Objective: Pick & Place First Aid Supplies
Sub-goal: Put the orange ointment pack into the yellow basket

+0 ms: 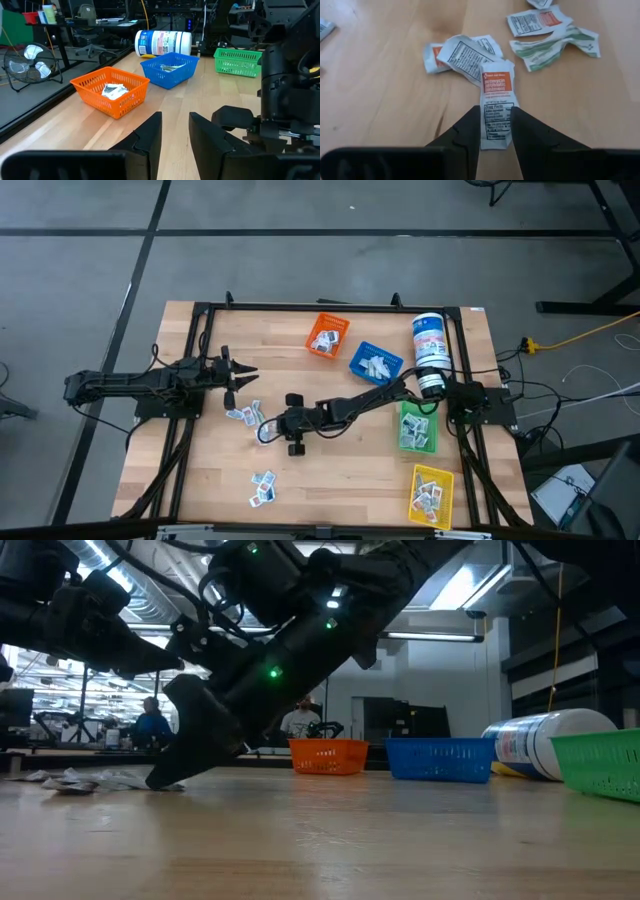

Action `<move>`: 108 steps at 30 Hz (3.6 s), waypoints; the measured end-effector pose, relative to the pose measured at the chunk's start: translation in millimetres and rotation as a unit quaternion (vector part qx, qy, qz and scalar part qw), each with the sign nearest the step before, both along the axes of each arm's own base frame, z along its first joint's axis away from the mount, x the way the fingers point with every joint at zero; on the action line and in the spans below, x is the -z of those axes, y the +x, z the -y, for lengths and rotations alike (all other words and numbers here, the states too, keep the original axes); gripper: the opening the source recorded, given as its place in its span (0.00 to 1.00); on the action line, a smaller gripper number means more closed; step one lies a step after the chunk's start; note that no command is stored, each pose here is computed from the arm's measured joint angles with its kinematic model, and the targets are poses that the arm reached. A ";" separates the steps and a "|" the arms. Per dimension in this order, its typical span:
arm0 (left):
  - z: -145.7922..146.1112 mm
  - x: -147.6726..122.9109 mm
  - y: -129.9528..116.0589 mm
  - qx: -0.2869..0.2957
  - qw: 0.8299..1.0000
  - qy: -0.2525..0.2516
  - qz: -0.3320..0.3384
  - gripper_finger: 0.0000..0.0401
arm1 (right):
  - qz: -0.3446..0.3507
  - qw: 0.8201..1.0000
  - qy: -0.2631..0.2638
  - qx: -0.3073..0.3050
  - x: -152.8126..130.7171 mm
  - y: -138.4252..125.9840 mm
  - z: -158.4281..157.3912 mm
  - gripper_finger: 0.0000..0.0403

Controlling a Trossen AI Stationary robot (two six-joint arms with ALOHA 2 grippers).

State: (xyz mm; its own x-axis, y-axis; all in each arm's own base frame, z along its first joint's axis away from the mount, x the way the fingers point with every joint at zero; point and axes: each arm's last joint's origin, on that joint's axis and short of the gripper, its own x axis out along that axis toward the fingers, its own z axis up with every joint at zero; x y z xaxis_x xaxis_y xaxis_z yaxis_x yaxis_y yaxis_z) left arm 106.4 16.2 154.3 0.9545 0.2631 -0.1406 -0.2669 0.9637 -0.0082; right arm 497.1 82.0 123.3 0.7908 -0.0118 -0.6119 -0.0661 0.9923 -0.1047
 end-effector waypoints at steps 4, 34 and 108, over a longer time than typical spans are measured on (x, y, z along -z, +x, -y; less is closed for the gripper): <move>0.0 -0.1 0.0 0.000 1.000 0.000 0.000 0.23 | -0.003 1.000 0.007 0.005 4.8 0.5 0.3 0.26; 0.0 0.0 0.0 0.000 1.000 0.000 0.000 0.23 | -0.008 0.997 0.077 -0.021 -29.3 -11.0 -19.8 0.02; 0.0 -0.1 0.0 0.000 1.000 0.000 0.000 0.23 | -0.349 0.906 0.155 0.183 -192.7 -292.6 -158.4 0.01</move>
